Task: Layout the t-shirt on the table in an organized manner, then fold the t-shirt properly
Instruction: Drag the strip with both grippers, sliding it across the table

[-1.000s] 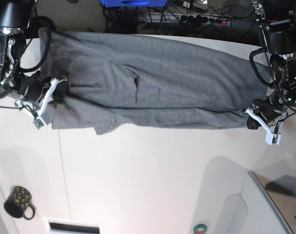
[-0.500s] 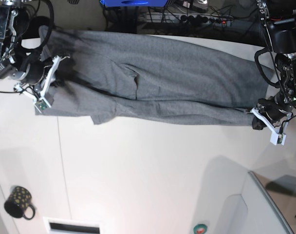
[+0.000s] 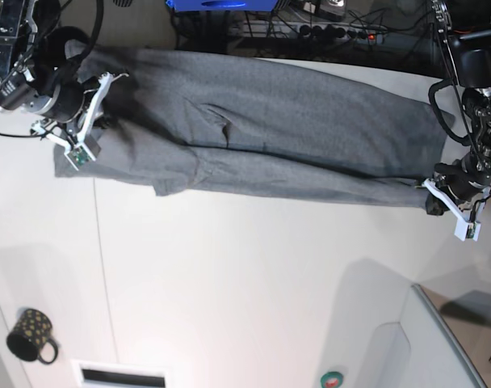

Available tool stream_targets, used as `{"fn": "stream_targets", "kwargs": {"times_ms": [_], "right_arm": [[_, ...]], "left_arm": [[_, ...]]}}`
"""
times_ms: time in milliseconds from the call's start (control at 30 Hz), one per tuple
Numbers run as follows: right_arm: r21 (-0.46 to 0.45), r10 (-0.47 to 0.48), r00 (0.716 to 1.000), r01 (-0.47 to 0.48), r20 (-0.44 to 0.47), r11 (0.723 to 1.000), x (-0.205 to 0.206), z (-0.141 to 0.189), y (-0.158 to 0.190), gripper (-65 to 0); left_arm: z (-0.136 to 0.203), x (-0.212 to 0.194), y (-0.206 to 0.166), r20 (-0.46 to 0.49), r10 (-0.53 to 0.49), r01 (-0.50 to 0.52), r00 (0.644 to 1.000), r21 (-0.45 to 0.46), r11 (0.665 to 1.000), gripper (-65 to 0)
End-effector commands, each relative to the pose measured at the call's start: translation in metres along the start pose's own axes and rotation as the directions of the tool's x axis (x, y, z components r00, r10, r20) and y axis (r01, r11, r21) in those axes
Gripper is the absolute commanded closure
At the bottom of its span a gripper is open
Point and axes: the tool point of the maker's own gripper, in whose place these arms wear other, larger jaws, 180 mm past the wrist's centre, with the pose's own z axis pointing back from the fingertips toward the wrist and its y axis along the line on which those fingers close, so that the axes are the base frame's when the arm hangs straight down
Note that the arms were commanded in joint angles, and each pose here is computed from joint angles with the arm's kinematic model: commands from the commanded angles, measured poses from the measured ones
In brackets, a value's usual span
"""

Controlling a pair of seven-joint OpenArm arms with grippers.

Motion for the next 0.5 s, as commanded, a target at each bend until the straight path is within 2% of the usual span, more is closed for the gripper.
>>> {"fn": "stream_targets", "kwargs": {"times_ms": [0,133,267,467], "right_arm": [[-0.001,0.004,1.000,-0.004,0.018,1.000,0.003,0.004,0.001,-0.6],[0.016,-0.012,1.000,0.012,0.004,1.000,-0.005,0.002,0.009,-0.6],[0.021,-0.018,1.000,0.018,-0.002,1.000,-0.008,0.001,0.011,-0.6],[0.042,-0.047,0.998,0.048,-0.031,0.998,-0.020,-0.007,0.013,-0.6]], "left_arm": [[0.006,0.028,0.007,0.073,-0.020,0.019,0.997,0.014,1.000,0.0],[0.009,0.031,0.005,0.046,-0.036,0.035,0.998,0.016,0.999,0.0],[0.012,0.039,0.000,0.062,-0.055,0.055,0.997,0.011,0.998,0.0],[0.013,0.018,-0.002,0.025,-0.057,0.057,0.998,0.006,0.998,0.0]]}}
